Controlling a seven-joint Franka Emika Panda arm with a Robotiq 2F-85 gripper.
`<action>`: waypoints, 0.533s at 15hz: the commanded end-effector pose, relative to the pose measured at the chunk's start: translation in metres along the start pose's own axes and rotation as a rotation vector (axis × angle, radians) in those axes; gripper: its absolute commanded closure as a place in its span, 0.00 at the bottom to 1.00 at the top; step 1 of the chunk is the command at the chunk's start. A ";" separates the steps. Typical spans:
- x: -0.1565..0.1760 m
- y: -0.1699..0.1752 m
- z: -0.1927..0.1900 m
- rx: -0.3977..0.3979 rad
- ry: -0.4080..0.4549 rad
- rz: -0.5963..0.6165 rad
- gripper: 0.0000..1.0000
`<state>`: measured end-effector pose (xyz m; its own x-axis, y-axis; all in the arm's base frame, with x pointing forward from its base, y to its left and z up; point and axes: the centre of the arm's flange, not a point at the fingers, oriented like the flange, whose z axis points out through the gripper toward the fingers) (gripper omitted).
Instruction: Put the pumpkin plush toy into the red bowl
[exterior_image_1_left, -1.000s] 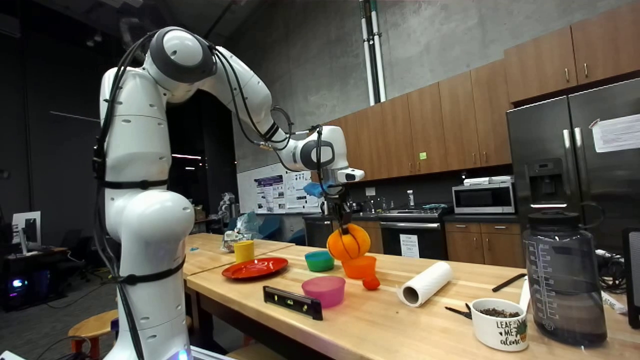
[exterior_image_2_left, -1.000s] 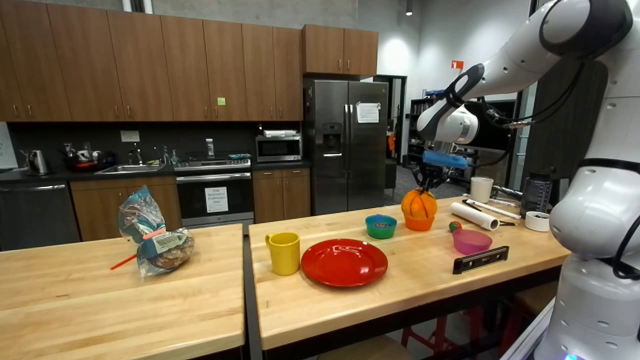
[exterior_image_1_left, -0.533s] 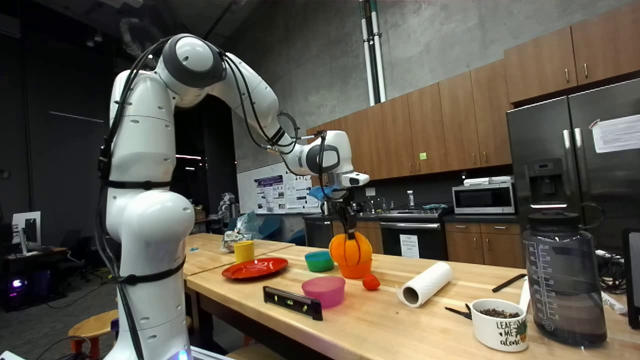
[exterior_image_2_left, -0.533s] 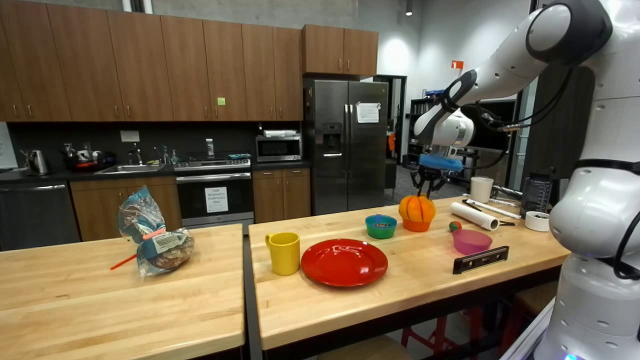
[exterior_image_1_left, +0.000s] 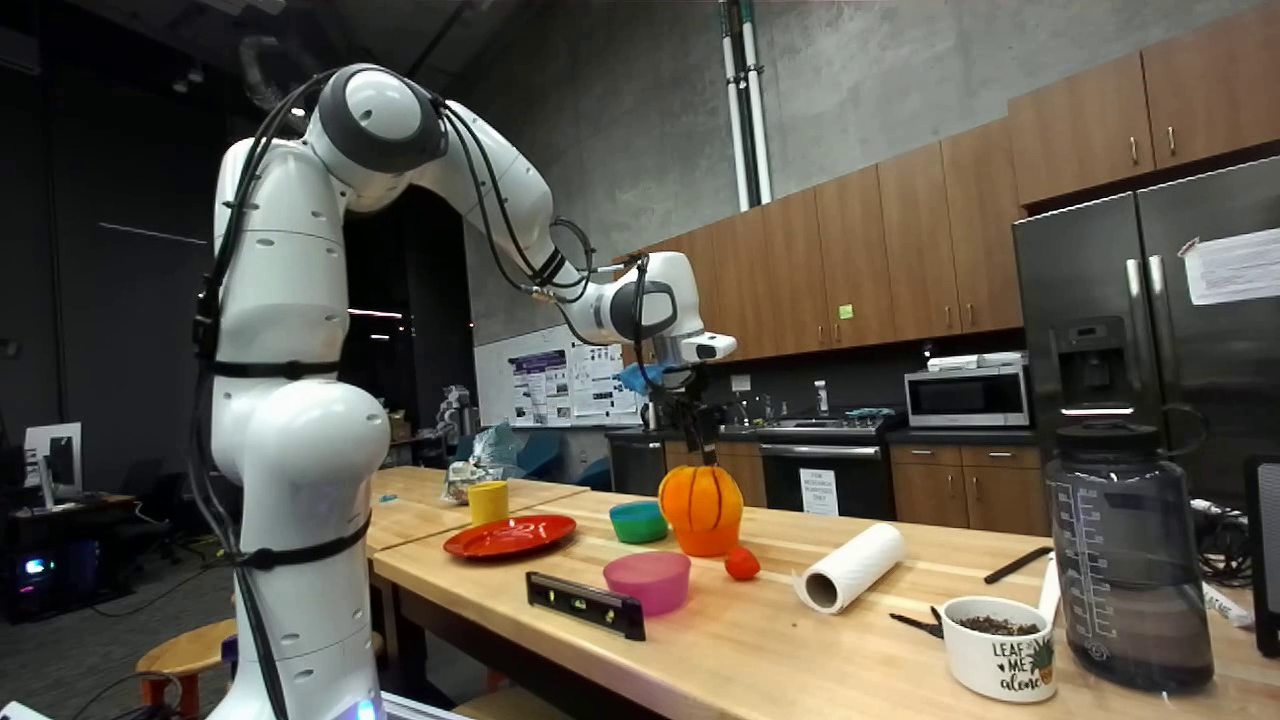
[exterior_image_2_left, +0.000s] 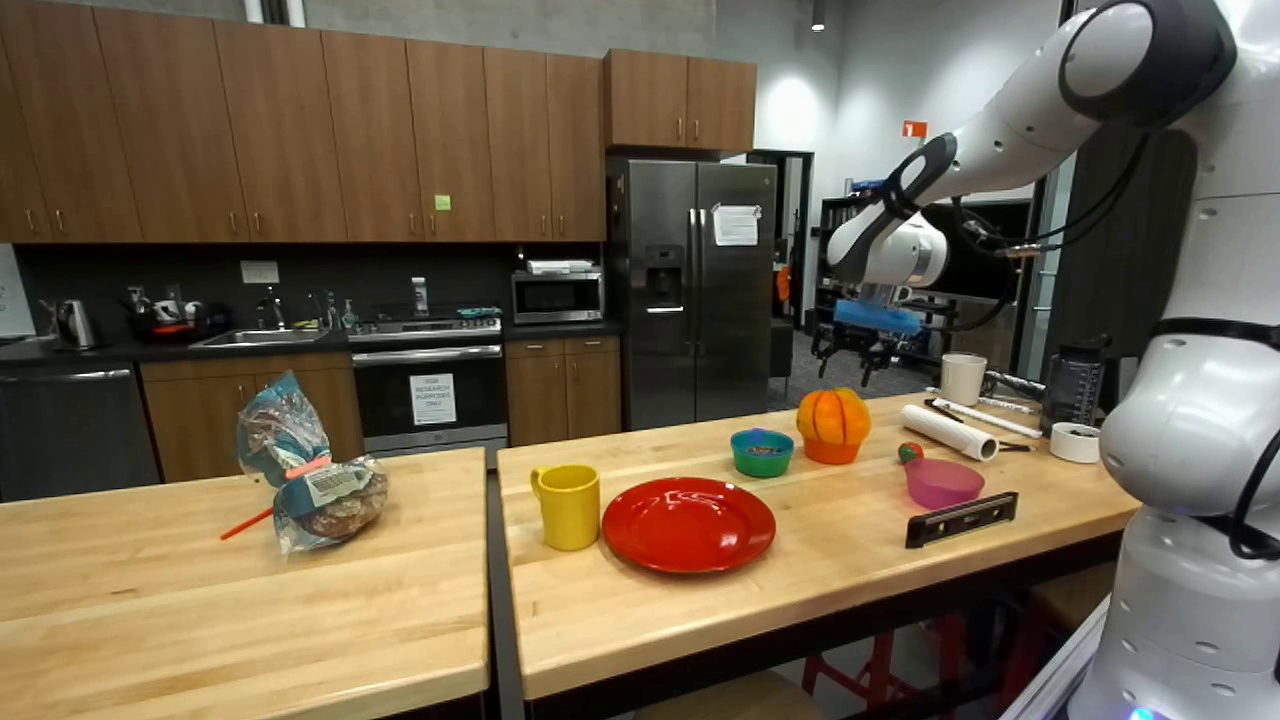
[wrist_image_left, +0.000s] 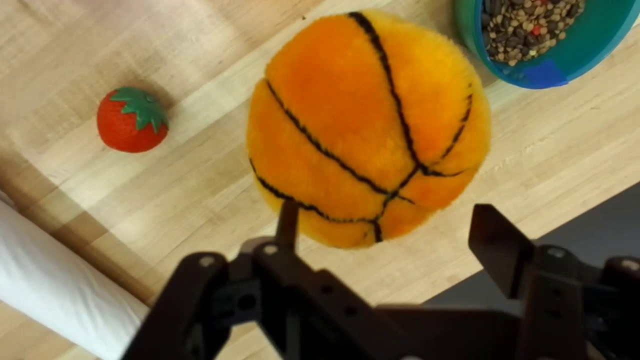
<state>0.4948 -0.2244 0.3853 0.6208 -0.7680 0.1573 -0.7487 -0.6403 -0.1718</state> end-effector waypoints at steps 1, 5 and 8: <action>-0.020 -0.009 -0.022 0.026 -0.004 -0.047 0.00; -0.042 -0.022 -0.044 0.047 -0.028 -0.135 0.00; -0.058 -0.027 -0.060 0.026 -0.040 -0.200 0.00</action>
<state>0.4876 -0.1762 0.4199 0.7264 -0.6706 0.1503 -0.6457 -0.7408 -0.1852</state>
